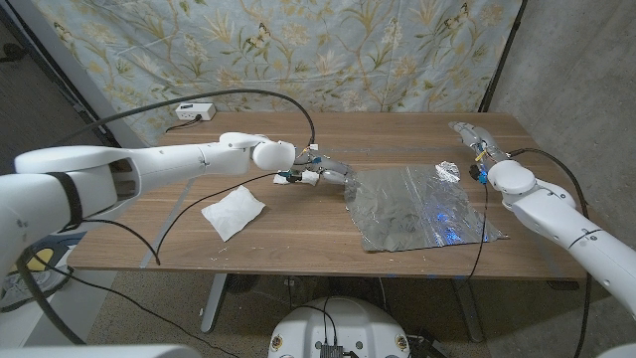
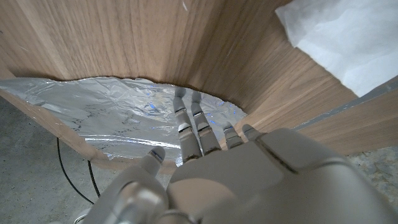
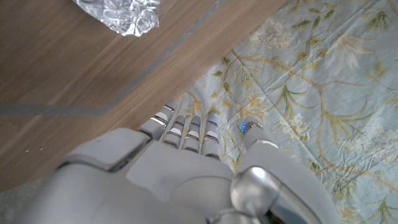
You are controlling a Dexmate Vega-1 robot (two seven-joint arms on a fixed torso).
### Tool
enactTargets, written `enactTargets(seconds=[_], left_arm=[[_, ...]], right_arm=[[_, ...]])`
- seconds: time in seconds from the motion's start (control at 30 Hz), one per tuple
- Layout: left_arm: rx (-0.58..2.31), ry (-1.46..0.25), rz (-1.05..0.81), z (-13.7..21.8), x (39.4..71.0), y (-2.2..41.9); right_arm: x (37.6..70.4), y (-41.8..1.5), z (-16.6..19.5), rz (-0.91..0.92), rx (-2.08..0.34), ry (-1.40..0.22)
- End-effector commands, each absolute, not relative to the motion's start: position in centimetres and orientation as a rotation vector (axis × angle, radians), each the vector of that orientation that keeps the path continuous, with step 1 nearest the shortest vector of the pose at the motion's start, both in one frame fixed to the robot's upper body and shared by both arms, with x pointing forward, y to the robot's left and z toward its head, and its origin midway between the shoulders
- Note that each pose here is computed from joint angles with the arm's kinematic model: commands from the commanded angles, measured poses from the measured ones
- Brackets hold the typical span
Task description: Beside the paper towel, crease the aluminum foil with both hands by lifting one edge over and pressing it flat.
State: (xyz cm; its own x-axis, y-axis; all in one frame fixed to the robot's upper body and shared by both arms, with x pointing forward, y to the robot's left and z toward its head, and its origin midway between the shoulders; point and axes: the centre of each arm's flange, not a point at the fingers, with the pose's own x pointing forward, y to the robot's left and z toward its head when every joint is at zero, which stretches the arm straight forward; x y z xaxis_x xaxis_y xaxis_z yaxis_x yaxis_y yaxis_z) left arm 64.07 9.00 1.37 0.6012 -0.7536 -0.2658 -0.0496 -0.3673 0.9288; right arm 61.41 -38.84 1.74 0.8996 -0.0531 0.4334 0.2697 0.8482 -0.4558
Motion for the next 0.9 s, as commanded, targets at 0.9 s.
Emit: enactTargets(seconds=[0.9], left_arm=[[1.79,-0.633,-0.862,0.7,63.8,9.1]], right_arm=[[58.8,-37.5,4.2,-0.146,-0.968,-0.207]])
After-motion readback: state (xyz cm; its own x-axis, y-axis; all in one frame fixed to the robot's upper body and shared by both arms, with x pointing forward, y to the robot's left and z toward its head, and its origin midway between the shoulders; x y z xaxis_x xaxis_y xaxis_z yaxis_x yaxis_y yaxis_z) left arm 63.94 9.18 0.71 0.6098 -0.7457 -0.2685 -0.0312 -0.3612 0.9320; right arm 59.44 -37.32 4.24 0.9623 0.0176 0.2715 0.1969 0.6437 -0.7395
